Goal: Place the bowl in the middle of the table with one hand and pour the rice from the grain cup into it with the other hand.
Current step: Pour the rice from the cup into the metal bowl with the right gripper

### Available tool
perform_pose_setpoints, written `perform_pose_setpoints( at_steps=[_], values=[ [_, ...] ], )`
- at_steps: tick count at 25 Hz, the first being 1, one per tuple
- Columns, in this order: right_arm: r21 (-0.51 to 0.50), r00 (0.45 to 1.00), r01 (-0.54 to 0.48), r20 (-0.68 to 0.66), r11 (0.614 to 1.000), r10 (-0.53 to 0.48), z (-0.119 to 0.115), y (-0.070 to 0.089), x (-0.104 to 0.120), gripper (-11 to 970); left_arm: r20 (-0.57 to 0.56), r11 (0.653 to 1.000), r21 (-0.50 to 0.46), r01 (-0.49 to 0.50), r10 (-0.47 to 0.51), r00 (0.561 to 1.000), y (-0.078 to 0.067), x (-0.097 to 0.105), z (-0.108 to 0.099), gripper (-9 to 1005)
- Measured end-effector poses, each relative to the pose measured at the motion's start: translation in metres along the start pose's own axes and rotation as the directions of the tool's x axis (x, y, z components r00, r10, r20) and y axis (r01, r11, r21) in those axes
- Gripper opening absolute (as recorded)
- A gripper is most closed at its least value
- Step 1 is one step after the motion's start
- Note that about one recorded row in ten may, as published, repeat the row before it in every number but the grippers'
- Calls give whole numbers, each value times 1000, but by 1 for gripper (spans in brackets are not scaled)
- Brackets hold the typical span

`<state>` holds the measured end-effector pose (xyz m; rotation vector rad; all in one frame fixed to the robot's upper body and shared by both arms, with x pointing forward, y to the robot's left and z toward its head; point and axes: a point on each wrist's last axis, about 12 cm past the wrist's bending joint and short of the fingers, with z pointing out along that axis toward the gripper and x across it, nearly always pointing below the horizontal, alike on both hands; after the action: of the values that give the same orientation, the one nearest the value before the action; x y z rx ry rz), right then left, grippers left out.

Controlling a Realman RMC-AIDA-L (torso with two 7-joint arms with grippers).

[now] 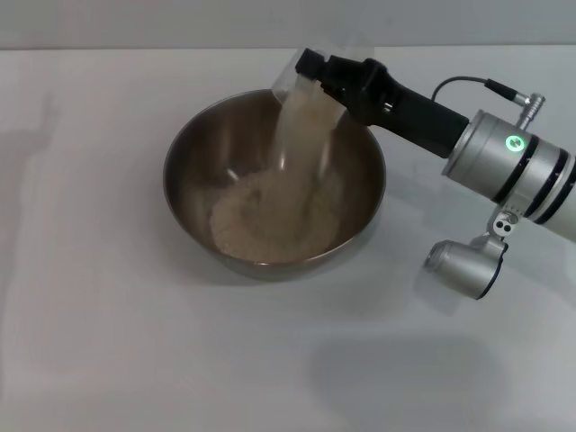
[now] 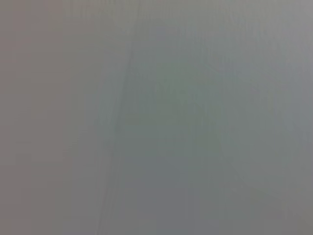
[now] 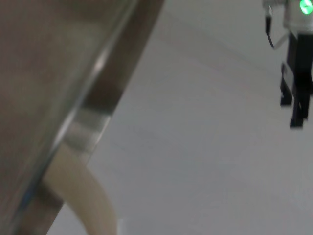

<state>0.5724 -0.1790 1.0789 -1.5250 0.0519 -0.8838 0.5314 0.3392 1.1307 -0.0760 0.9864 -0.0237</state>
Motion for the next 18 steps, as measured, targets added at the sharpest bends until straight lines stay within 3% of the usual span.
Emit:
perform_pose_setpoints(
  at_steps=[7, 10, 11, 12, 13, 14, 16, 17, 18],
  values=[
    [9, 984, 136, 116, 991, -136, 10, -3, 3, 14, -6, 1000, 8, 12, -12, 1000, -2, 1, -1, 807],
    [17, 986, 124, 114, 992, -125, 10, -4, 2, 14, -6, 1000, 9, 13, -13, 1000, -3, 2, 0, 807],
    [22, 991, 92, 96, 996, -94, 9, -5, 2, 14, -6, 1000, 10, 13, -13, 1000, -3, 2, 0, 807],
    [47, 999, -26, 25, 999, 25, 7, -7, 2, 14, -1, 1000, 11, 18, -18, 1000, -3, 1, 0, 807],
    [47, 999, -26, 25, 999, 25, 7, -7, 2, 14, -1, 1000, 11, 18, -18, 1000, -3, 1, 0, 807],
    [71, 993, -110, -23, 991, 112, 5, -9, 3, 14, 3, 1000, 11, 23, -23, 1000, -3, 1, -1, 807],
    [150, 939, -306, -112, 940, 324, 0, -12, 6, 13, 11, 999, 11, 30, -30, 1000, -3, 0, -2, 807],
    [229, 848, -469, -154, 853, 507, -5, -13, 6, 13, 16, 999, 12, 31, -32, 999, -2, -1, -2, 807],
    [229, 848, -469, -154, 853, 507, -5, -13, 6, 13, 20, 999, 12, 32, -32, 999, -2, -2, -2, 807]
  ],
)
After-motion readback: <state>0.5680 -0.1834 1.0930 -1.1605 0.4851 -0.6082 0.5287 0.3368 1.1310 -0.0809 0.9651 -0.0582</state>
